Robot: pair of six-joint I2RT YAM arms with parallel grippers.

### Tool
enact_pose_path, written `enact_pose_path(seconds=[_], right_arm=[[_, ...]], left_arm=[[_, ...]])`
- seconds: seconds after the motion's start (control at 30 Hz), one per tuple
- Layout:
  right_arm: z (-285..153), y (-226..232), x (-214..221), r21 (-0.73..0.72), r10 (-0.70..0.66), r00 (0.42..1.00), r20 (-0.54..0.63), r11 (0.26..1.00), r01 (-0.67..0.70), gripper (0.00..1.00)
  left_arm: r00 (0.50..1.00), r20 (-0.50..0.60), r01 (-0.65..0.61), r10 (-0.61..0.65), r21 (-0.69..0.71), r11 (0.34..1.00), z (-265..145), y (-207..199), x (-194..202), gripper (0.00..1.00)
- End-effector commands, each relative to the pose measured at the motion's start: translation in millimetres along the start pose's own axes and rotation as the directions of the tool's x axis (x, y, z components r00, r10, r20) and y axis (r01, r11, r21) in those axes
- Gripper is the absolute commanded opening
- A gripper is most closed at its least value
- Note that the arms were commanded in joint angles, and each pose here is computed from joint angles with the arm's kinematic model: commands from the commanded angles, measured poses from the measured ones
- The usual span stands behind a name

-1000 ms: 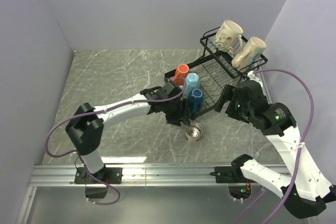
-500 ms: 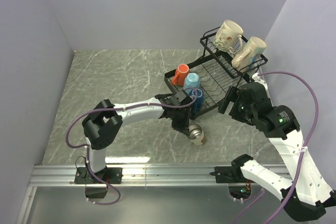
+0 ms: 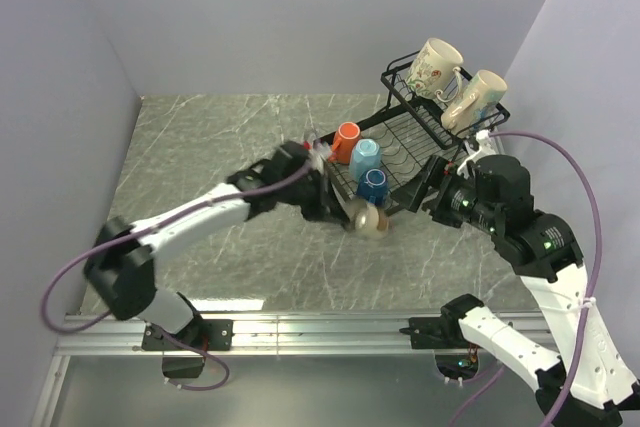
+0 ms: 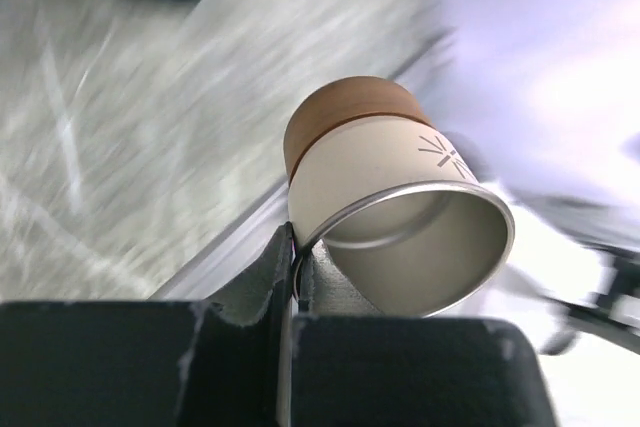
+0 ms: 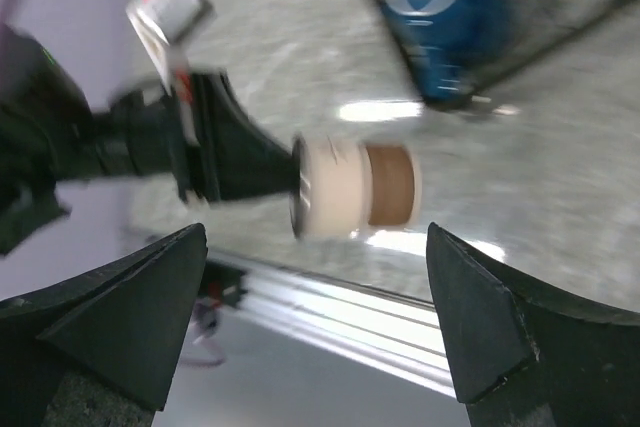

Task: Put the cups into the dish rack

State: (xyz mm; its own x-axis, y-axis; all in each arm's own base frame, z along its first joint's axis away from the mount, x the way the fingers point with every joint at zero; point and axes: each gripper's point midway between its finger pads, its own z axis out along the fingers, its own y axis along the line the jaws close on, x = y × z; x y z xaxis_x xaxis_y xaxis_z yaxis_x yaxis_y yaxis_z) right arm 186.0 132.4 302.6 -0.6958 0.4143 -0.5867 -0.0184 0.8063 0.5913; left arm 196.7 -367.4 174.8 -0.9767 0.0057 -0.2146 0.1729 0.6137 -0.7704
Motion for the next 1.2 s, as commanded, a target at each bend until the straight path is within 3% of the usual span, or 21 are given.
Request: enact_pose_path(seconds=[0.0, 0.1, 0.13, 0.2, 0.37, 0.6, 1.0, 1.1, 1.17], right_arm=[[0.9, 58.2, -10.5, -0.275, -0.002, 1.000, -0.022, 0.962, -0.004, 0.97], [2.4, 83.9, -11.8, -0.391, 0.015, 0.998, -0.067, 0.919, -0.040, 0.97], [5.1, 87.2, -10.5, -0.406, 0.023, 0.996, -0.086, 0.912, -0.057, 0.97], [8.7, 100.7, -11.9, -0.458, 0.048, 0.990, -0.130, 0.883, -0.103, 0.97], [14.7, 122.8, -15.2, -0.546, 0.110, 0.973, -0.203, 0.812, -0.205, 0.97], [10.1, 151.8, -23.2, -0.682, 0.169, 0.944, -0.285, 0.655, -0.324, 0.97], [10.6, 151.7, -17.0, -0.682, 0.221, 0.902, -0.371, 0.594, -0.426, 0.97], [13.1, 152.8, -16.9, -0.671, 0.228, 0.890, -0.396, 0.589, -0.450, 0.94], [13.0, 156.1, -19.4, -0.674, 0.226, 0.886, -0.404, 0.582, -0.455, 0.87]], left_arm=[[0.991, 0.125, -0.090, 0.055, 0.296, 0.951, -66.6, -68.8, -34.2, 0.00], [0.981, 0.184, -0.138, 0.062, 0.436, 0.889, -108.1, -91.6, -41.3, 0.00], [0.970, 0.235, -0.177, 0.060, 0.516, 0.838, -126.1, -110.4, -48.1, 0.00], [0.962, 0.268, -0.192, 0.041, 0.566, 0.802, -147.4, -110.1, -46.8, 0.00], [0.951, 0.309, -0.220, 0.020, 0.629, 0.746, -169.5, -112.8, -42.8, 0.00], [0.935, 0.353, -0.250, -0.021, 0.703, 0.666, -192.5, -123.2, -33.1, 0.01], [0.920, 0.386, -0.249, -0.065, 0.707, 0.662, -191.8, -123.7, -45.3, 0.01], [0.912, 0.405, -0.248, -0.067, 0.673, 0.696, -187.1, -118.6, -50.1, 0.00], [0.907, 0.417, -0.245, -0.064, 0.644, 0.725, -183.2, -113.0, -51.7, 0.00]])
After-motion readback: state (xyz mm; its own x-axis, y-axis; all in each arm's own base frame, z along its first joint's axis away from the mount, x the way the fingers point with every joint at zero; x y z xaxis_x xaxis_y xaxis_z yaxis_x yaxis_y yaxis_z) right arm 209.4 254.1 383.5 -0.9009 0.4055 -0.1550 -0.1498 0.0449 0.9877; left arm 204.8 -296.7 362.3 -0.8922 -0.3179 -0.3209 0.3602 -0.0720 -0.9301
